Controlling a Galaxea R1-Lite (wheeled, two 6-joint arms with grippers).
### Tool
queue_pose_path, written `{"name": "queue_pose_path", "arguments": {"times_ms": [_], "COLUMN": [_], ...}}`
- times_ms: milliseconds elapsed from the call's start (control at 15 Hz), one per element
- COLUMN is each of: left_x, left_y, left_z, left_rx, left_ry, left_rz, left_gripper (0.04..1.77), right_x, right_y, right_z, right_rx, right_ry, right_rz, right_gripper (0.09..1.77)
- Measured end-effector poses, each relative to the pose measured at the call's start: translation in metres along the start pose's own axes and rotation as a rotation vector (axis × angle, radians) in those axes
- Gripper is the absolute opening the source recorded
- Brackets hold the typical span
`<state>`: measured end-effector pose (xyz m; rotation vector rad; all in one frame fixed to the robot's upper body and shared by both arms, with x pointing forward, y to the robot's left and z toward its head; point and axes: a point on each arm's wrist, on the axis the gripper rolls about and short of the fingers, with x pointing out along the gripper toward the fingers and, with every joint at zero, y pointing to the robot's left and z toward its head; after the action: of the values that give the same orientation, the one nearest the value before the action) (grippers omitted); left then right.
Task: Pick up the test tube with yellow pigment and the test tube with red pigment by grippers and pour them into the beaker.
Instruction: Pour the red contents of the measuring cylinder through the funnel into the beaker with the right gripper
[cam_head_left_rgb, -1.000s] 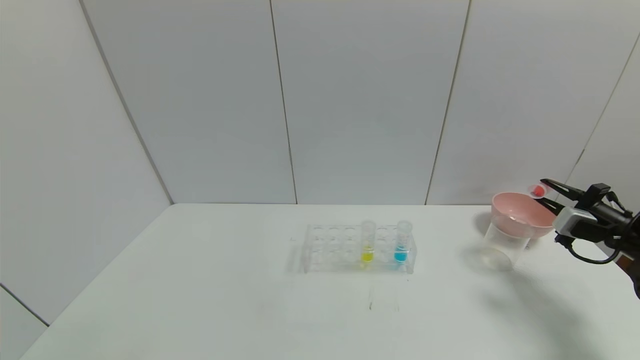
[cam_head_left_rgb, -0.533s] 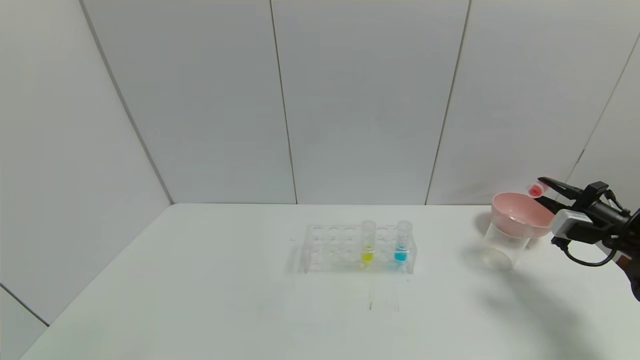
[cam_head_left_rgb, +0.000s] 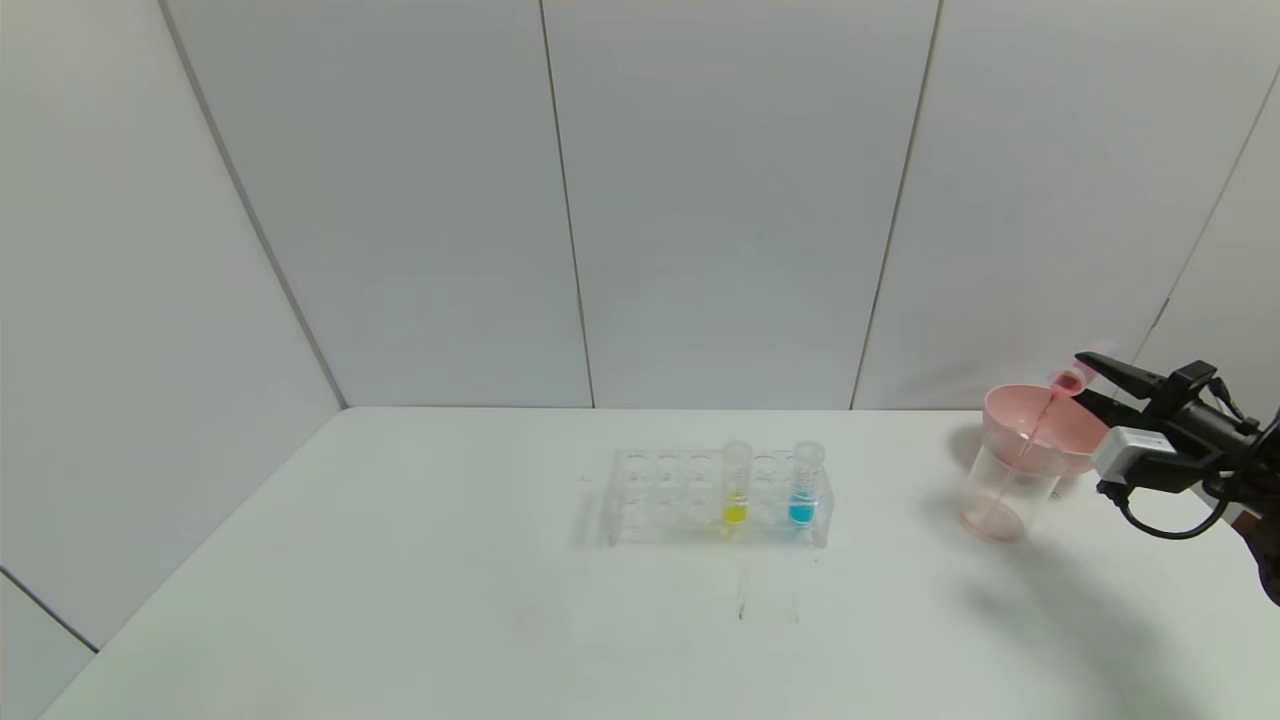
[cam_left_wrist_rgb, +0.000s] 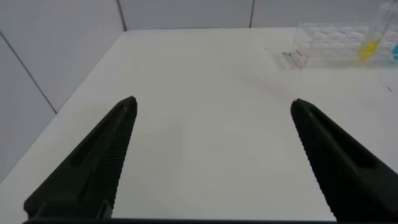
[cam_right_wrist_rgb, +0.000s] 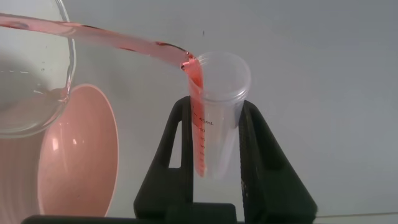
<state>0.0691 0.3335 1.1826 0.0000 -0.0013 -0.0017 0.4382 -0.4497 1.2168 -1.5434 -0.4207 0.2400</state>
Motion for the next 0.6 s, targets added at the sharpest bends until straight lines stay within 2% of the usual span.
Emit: {"name": "queue_pose_path", "arguments": {"times_ms": [600], "left_x": [0.0], "left_y": [0.0], "left_z": [0.0], "left_rx": [0.0], "left_ry": [0.0], "left_rz": [0.0], "left_gripper": [1.76], "right_x": [0.001], "right_y": [-0.0004], "right_z": [0.0016], "right_rx": [-0.003], "right_ry": [-0.004], "right_rz": [-0.001], "right_gripper": [0.49]}}
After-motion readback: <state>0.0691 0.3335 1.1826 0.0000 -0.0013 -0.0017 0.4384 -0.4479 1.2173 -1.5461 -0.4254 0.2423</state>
